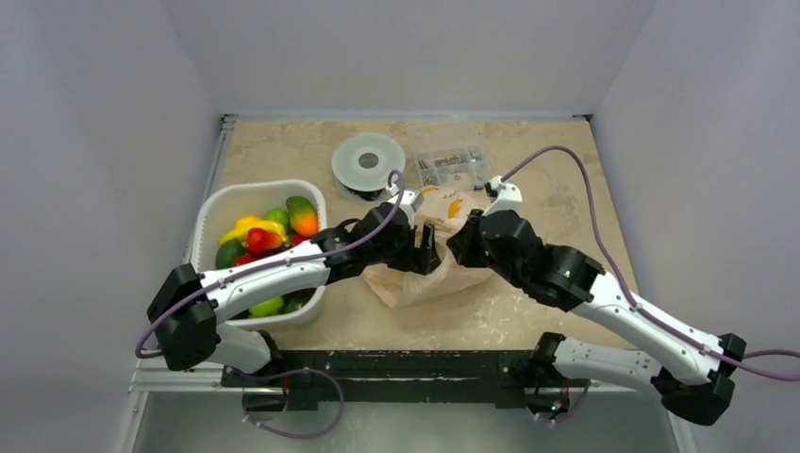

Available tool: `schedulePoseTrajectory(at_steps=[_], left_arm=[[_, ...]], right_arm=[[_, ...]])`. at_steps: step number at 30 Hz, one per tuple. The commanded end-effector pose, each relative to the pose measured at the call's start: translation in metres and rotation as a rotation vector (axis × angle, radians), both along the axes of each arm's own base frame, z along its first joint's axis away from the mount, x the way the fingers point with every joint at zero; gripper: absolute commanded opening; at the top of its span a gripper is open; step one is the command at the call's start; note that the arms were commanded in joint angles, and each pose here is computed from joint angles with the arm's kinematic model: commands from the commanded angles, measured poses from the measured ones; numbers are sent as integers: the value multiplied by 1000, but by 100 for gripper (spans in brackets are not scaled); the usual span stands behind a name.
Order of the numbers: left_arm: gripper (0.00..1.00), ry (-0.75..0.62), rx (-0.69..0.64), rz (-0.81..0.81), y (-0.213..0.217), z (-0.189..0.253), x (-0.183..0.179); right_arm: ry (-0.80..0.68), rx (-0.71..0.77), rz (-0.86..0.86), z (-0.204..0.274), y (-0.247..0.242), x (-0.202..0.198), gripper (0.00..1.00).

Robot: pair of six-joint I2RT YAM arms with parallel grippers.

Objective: Take the fake fruits out of the plastic bag

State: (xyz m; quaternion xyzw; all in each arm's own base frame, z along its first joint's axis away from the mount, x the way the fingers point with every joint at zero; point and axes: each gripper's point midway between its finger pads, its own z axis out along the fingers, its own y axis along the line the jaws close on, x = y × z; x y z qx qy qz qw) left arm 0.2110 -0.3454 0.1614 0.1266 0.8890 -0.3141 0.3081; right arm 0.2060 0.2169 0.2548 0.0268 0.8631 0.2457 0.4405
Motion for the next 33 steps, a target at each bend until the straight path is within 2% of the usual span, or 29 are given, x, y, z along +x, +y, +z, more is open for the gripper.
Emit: schedulePoseTrajectory(at_steps=[1,6,10,14,20,26,33], left_arm=[[76,18,-46,8,-1,0,-3],[73,54,-48,-28,-13,-13,-5],[80,118,-80,-82,-41,-32,-7],[70,155,-85,-63,-57,-55,-3],[59,81,-39,28,-58,-68,16],[58,-5,51,172,-44,-86,54],[58,-116,59,300,-39,-81,101]], right_arm=[[20,-1,-34,-6,-20,-11,0],[179,-14,-39,-60,-41,-45,0],[254,-67,-30,-94,-56,-63,0],[259,-66,-4,-102,-58,-69,0],[255,-70,41,-106,-49,-68,0],[241,-60,45,-102,-48,-67,0],[192,-22,43,-88,-49,-64,0]])
